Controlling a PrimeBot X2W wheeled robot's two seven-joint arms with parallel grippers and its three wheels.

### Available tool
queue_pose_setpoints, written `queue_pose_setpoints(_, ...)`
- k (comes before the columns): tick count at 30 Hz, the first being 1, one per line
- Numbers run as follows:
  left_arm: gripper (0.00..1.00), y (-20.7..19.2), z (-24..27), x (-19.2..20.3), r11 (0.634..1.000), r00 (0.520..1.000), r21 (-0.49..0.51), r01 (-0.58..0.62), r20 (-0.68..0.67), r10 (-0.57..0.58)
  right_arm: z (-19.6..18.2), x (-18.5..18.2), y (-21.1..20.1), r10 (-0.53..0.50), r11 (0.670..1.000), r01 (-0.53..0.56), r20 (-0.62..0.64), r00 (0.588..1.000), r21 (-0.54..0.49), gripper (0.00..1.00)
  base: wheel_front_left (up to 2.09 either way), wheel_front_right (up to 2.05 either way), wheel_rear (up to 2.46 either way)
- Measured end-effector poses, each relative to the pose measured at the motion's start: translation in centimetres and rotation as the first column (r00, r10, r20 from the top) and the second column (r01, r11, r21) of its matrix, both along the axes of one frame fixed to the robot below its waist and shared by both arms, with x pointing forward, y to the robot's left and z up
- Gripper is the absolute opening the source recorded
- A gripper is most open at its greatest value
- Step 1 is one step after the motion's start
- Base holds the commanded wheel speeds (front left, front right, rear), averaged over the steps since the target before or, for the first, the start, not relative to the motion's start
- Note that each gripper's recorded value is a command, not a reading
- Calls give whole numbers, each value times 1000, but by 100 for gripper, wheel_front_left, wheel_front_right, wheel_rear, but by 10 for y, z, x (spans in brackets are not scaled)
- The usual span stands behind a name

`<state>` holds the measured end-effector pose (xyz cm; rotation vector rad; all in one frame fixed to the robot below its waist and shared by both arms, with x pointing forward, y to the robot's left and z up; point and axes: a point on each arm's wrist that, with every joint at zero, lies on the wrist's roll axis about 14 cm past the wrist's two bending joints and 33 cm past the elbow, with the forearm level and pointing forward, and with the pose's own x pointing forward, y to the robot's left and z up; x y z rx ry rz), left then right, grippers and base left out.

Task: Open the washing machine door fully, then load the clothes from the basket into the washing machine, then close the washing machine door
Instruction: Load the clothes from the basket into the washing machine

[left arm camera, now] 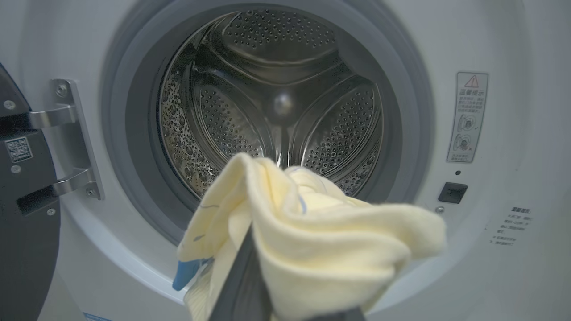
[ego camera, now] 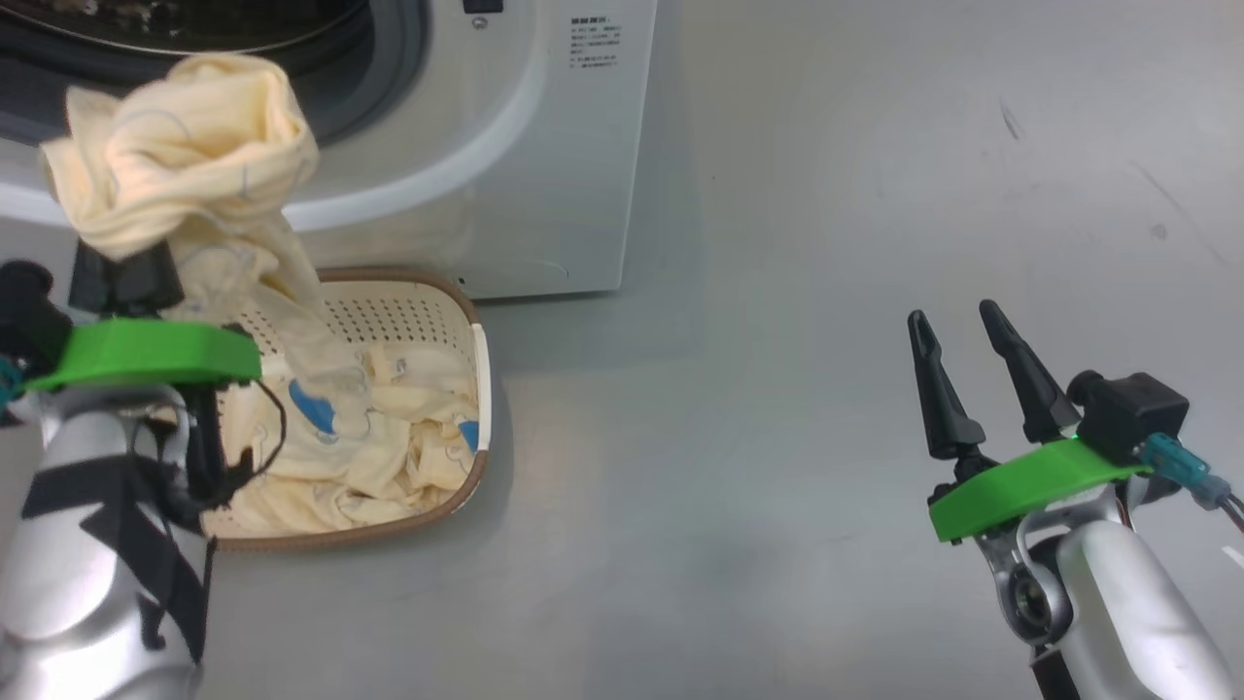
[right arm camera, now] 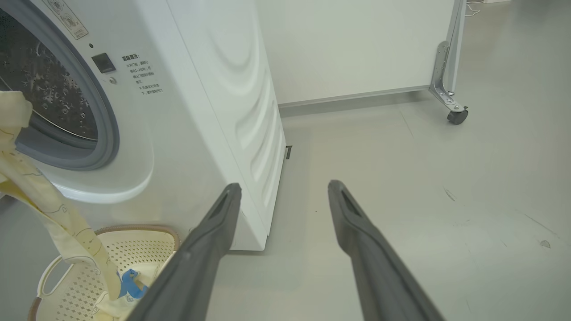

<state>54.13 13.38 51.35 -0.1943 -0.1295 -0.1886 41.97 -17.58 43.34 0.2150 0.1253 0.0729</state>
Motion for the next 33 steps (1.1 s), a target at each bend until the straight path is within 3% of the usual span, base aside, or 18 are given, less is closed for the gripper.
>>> queue_pose_setpoints(18,0,-7,-18,170,1000,999,-2,8,36,-8,-58,20,-35,-105,994,102,-124,987,-32,100,0,0,0)
queue_pose_setpoints(30,0,-1,-47,252,998,1000,59,4,-4,-4,-97,25,-50,-158,987,161,-212,964,1,100,0,0,0)
queue_pose_setpoints(33,0,-1,-45,268,1000,1000,18,-3,12,3,-105,21,-61,-198,978,208,-237,951,20,100,0,0,0)
